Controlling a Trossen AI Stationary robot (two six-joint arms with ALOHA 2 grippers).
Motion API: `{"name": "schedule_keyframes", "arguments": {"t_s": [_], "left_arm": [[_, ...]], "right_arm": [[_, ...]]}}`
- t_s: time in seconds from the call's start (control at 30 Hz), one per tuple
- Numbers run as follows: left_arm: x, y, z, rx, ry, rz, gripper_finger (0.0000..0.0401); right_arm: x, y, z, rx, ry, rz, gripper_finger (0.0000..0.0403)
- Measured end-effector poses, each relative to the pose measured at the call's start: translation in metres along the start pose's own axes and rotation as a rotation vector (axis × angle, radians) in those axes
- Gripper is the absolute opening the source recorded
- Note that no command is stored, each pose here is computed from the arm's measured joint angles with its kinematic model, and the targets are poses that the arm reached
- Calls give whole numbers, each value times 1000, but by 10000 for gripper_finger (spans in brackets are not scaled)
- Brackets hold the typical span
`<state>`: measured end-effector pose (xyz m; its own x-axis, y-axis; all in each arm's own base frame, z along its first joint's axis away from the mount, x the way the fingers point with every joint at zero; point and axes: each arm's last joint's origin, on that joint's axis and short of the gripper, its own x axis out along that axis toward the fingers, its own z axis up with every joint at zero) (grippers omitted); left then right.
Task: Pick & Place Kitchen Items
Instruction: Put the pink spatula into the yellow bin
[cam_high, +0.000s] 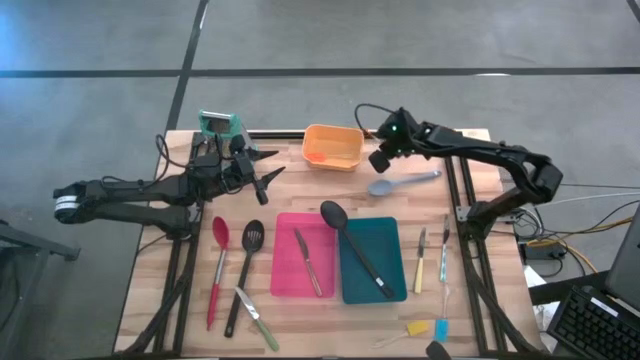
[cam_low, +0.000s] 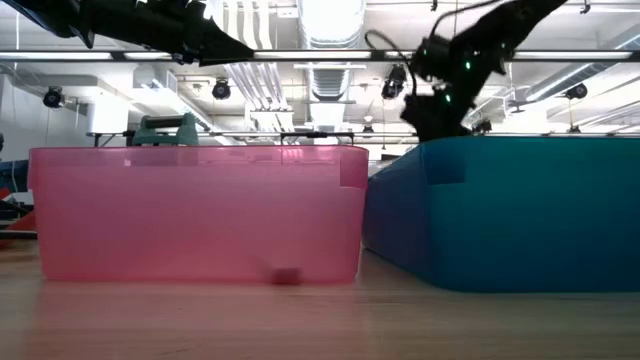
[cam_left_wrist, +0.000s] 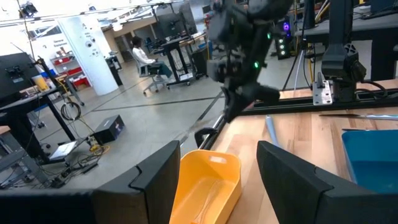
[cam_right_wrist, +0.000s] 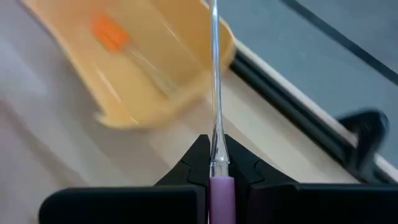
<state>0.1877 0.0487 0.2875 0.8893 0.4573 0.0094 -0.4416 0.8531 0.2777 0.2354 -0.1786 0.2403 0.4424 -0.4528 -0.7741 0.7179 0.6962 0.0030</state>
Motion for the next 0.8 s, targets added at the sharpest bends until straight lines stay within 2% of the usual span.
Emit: {"name": "schedule_keyframes", "arguments": {"t_s": [0.13,0.27,0.57,0.8], "left_arm": [[0,0,0,0,0,0,218],[0,0,0,0,-1,1,218],[0,0,-1,2,9,-3,218],[0,0,-1,3,9,-3,218]], "right_arm": [[-10,7,18,-9,-23,50,13],[-4,17,35,-40,10,68,13],[41,34,67,-101,123,70,13],[80,42,71,-121,193,147,13]]}}
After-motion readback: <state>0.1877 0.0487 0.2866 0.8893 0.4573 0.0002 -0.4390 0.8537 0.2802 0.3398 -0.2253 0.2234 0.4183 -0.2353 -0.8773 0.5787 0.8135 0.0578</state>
